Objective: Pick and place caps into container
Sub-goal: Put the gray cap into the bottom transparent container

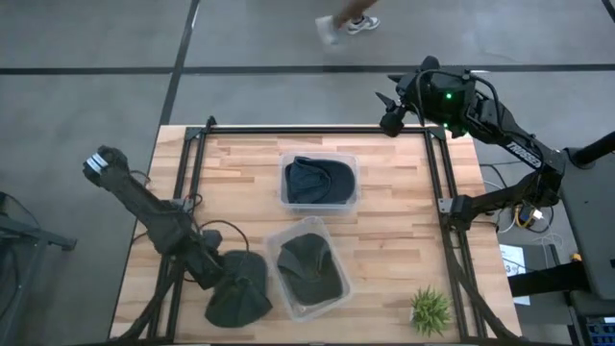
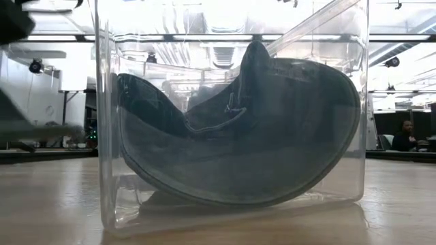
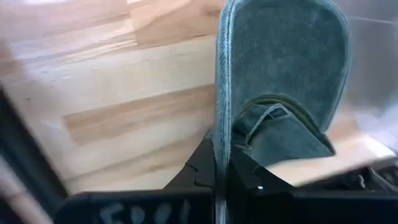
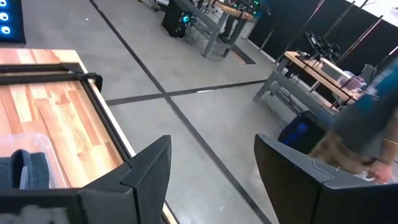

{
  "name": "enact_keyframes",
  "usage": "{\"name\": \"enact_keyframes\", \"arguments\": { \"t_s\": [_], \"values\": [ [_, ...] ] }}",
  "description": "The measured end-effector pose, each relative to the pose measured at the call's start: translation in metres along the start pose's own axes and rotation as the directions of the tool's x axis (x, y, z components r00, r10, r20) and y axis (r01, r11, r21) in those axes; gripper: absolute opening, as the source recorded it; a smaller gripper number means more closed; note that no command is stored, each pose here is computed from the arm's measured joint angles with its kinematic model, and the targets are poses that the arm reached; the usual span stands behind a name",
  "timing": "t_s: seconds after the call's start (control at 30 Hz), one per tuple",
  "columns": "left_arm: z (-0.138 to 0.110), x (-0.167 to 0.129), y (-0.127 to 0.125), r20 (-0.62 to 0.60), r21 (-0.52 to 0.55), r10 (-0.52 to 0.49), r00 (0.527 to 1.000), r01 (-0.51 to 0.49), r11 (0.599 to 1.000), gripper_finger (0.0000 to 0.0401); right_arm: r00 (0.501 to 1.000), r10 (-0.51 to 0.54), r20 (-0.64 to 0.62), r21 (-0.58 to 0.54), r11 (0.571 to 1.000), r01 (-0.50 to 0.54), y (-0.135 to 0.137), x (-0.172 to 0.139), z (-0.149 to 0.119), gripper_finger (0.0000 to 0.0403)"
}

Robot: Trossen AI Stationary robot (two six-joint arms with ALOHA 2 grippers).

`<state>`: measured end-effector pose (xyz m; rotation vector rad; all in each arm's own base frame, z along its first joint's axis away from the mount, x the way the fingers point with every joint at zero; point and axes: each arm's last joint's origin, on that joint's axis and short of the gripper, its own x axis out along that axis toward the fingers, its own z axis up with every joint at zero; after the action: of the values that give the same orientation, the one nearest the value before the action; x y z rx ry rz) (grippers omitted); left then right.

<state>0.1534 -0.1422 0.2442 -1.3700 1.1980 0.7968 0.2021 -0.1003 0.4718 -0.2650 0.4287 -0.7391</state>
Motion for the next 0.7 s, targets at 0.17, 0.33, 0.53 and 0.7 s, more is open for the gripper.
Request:
{"name": "enact_keyframes", "arguments": {
  "t_s": [0.17,0.33,0.53,0.7],
  "values": [
    [-0.006,-0.054,-0.012,-0.053,0.057,-0.089,0.995,0.092,0.994,0.0006,1.000,0.002,-0.010,-0.010,1.000,-0.003,0.001,0.002,-0.002,0.0226],
    [-0.012,-0.115,-0.022,-0.115,0.063,-0.220,0.969,0.229,0.971,0.0006,1.000,0.001,-0.009,-0.022,1.000,-0.001,0.001,0.002,-0.002,0.0226],
    [-0.005,-0.175,-0.033,0.142,0.098,-0.503,0.852,0.494,0.864,0.0006,1.000,0.000,-0.009,-0.014,1.000,0.000,0.001,0.002,-0.002,0.0226],
    [-0.001,-0.191,-0.044,0.422,0.162,-0.629,0.653,0.628,0.761,0.0007,1.000,-0.001,-0.008,0.029,1.000,0.001,0.001,0.001,-0.002,0.0226]
  ]
}}
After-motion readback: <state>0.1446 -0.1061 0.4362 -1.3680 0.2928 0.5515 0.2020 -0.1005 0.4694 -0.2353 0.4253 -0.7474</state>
